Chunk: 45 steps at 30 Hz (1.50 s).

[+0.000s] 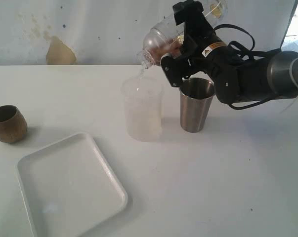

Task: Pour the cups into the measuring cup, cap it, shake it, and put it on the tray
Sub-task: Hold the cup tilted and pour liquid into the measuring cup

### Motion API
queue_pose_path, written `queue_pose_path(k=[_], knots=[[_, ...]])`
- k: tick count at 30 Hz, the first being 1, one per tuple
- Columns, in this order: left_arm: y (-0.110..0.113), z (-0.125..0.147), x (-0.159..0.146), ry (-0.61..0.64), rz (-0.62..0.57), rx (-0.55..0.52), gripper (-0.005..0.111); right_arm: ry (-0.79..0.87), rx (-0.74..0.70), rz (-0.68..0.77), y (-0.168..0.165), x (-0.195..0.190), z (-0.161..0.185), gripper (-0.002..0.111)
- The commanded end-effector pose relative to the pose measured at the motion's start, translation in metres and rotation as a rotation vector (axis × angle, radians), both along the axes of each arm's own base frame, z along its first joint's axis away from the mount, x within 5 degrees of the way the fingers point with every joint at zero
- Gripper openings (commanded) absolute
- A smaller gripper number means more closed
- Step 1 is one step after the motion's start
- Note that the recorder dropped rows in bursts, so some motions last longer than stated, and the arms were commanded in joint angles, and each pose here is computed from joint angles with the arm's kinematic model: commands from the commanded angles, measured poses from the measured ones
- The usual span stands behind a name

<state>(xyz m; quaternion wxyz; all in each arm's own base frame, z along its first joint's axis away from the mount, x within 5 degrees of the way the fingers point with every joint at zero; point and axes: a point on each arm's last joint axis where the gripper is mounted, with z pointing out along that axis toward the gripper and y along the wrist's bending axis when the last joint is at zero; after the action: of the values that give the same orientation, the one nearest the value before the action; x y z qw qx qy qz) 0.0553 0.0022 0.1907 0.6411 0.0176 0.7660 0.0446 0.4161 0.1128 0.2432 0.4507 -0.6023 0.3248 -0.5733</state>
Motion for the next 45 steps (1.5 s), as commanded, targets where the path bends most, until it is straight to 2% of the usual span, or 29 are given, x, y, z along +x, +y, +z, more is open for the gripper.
queue_pose_path(k=[1, 9, 16, 45], knots=[[0.000, -0.001, 0.000, -0.006, 0.001, 0.001, 0.000, -0.087, -0.029, 0.007, -0.002, 0.000, 0.014, 0.000], [0.000, -0.001, 0.000, -0.006, 0.001, 0.001, 0.000, -0.090, -0.030, 0.005, -0.003, 0.000, 0.015, 0.000], [0.000, -0.001, 0.000, -0.006, 0.001, 0.001, 0.000, -0.108, -0.031, -0.034, -0.019, 0.004, 0.016, 0.000], [0.000, -0.001, 0.000, -0.006, 0.001, 0.001, 0.000, -0.150, -0.113, 0.039, -0.012, 0.002, 0.018, 0.000]])
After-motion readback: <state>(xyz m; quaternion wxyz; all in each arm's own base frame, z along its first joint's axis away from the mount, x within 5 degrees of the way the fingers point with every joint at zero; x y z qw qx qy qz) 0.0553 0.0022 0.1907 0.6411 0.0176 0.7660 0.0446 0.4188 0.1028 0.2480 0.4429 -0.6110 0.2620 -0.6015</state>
